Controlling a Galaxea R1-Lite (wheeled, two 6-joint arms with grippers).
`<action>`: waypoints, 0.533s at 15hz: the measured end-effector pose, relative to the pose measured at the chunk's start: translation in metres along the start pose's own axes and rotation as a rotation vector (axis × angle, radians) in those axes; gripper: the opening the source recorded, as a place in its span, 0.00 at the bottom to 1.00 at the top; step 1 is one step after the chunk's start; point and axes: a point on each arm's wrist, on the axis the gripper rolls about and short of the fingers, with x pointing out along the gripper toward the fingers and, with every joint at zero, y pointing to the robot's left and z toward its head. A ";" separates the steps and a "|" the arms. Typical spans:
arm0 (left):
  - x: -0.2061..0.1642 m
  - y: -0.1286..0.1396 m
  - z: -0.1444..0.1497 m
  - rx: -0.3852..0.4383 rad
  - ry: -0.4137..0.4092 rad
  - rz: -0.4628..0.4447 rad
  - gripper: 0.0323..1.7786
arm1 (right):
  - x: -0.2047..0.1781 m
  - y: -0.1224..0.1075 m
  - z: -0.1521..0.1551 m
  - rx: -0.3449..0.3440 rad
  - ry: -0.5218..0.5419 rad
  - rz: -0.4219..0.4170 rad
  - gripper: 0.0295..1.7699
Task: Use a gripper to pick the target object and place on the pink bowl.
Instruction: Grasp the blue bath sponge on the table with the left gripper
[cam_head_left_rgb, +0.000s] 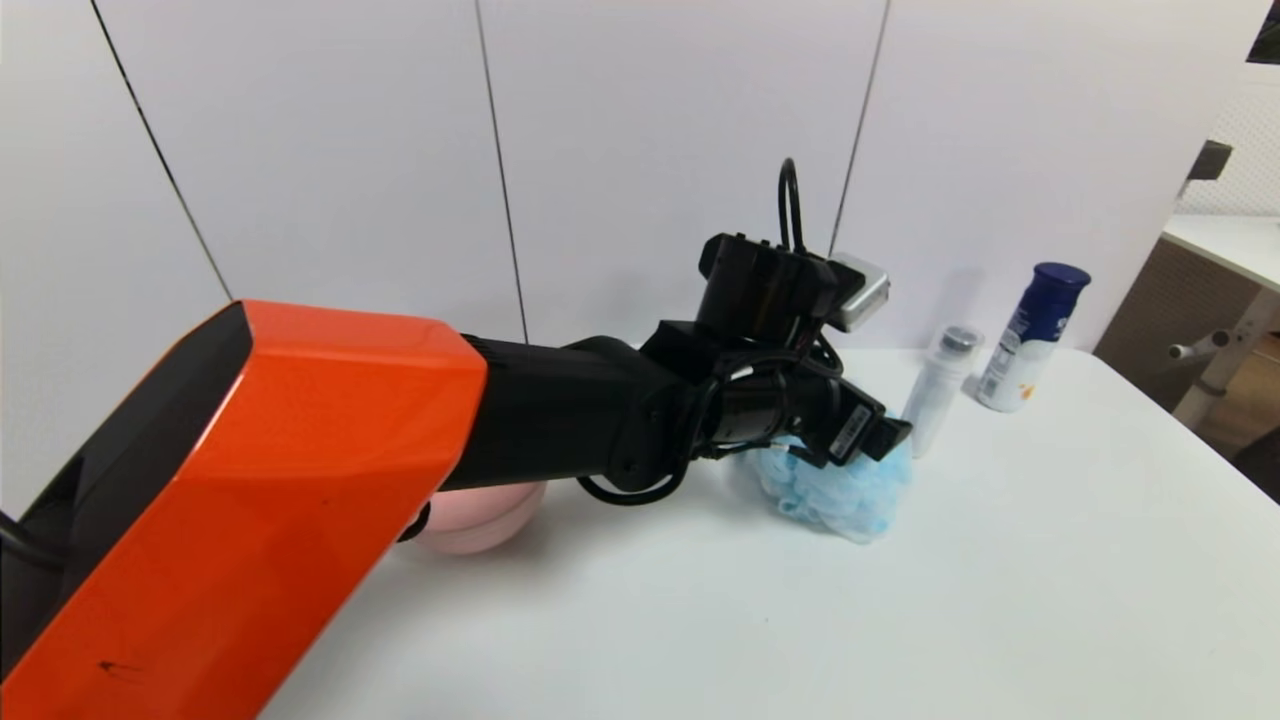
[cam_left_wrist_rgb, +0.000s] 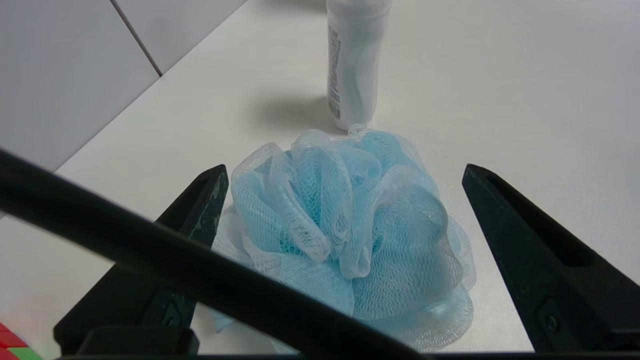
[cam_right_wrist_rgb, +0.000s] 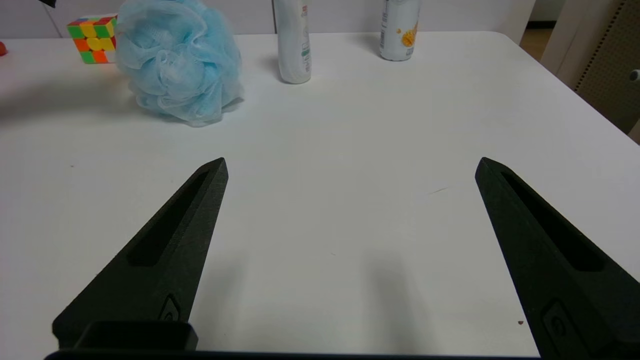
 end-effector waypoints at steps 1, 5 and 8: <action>0.003 0.000 -0.003 -0.002 0.006 -0.003 0.95 | 0.000 0.000 0.000 0.000 0.000 0.000 0.97; 0.018 -0.001 -0.019 -0.015 0.043 -0.007 0.95 | 0.000 0.000 0.000 0.000 0.000 0.000 0.97; 0.029 -0.003 -0.034 -0.038 0.075 -0.012 0.95 | 0.000 0.000 0.000 0.000 0.000 0.000 0.97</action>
